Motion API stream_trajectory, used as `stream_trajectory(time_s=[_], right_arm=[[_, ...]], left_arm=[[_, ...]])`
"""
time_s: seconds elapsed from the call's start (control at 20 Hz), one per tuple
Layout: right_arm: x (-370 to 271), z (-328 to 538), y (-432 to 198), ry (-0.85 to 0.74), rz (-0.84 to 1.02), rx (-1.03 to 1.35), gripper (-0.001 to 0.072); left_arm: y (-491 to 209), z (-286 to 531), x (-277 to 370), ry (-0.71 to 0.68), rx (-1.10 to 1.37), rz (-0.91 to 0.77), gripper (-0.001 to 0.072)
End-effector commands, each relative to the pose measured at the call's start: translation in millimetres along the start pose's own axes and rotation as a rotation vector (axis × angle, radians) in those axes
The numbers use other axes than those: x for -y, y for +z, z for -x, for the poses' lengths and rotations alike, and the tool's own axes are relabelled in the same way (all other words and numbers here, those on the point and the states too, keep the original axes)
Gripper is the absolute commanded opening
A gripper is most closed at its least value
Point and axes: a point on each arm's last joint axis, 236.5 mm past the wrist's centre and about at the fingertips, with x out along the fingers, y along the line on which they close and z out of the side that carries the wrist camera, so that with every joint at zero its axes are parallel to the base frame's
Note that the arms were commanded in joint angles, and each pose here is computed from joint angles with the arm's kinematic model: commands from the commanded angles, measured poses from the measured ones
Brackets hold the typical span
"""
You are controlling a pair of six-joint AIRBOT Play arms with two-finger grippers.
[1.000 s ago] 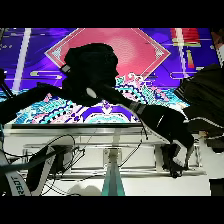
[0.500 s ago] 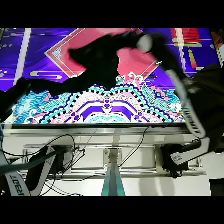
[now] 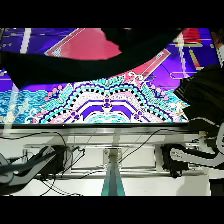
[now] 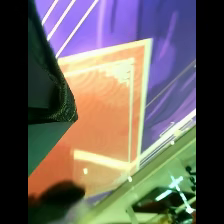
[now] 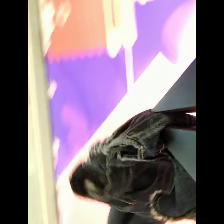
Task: Fold the clothes and pants, and hang the long-sleeved shirts on hangers.
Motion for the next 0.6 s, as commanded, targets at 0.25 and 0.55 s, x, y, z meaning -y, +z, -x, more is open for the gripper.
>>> stream_trajectory(time_s=[0.25,0.55], right_arm=[[67.5,27.6,-142.8,-0.099,-0.036,-0.448,0.0015],[42.8,90.1,-294.2,-0.055,-0.071,-0.744,0.0016]], left_arm=[[-32.9,35.5,-124.1,0.434,-0.362,-0.282,0.0028],[-122.8,79.0,-219.7,0.678,-0.81,-0.335,0.0028]])
